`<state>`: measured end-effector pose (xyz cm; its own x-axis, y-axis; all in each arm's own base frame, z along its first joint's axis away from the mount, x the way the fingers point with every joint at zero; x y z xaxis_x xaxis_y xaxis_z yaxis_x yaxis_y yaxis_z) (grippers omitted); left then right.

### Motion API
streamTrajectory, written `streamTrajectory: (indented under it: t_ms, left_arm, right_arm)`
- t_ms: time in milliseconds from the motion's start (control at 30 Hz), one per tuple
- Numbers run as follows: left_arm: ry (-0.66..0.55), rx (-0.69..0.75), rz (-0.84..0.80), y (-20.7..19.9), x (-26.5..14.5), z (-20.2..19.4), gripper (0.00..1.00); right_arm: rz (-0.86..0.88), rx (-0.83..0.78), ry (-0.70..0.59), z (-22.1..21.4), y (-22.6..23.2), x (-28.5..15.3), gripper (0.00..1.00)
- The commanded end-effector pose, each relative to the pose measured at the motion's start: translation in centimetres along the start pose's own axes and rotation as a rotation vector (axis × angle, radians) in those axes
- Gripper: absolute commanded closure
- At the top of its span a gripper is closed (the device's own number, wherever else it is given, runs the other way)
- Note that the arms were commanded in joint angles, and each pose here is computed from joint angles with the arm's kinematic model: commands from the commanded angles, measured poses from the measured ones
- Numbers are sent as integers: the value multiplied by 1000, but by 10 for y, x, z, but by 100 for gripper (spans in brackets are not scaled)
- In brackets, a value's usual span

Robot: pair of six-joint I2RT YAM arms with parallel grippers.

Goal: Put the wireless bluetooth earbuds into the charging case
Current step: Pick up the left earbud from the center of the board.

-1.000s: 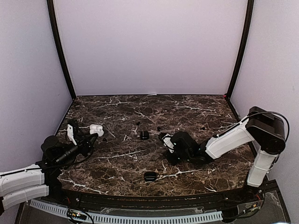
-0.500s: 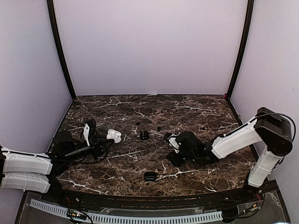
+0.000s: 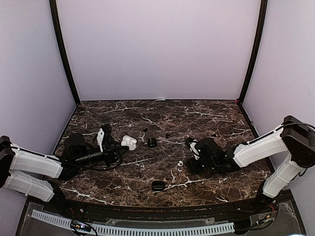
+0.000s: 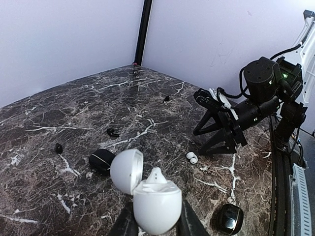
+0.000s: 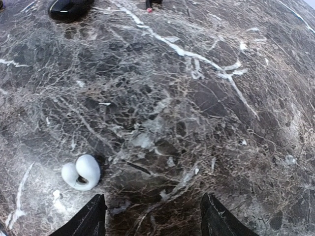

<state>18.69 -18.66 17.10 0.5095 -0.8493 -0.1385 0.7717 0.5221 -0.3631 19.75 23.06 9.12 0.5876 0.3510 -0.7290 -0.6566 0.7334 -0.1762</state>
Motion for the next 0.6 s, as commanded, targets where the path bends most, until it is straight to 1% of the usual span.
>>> streamTrajectory:
  t_ms: [0,100,233,300,367,500,567]
  left_arm:
    - [-61,55,-52,-7,8,15,82]
    - [-60,66,-66,-6,10,12,82]
    - [-61,99,-88,-5,7,-2,82]
    - [-65,106,-101,-4,5,-9,82]
    - [-84,112,-123,-6,3,-10,82]
    - [-85,124,-120,-8,2,-11,82]
    - [-90,125,-105,-8,0,-12,82]
  right_arm:
    - [-16,61,-9,0,-9,-2,36]
    - [35,63,-22,3,-5,-3,41]
    - [123,120,-30,6,0,-8,54]
    - [179,172,-33,8,3,-12,58]
    - [213,236,-26,10,5,-15,59]
    - [212,395,15,11,3,-20,66]
    - [182,436,54,12,1,-22,75]
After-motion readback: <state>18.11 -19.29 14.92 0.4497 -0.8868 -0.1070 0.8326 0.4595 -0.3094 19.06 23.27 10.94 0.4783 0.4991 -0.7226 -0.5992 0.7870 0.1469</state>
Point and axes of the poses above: each gripper's point midway between its finger pads, its own x axis out along the fingers, its own y axis along the line the jaws close on, z = x × y, the point moved 9 cm from there along -x, back along the fingers, and after that the axes turned 11 degrees about -x, right-handed, at the moved point
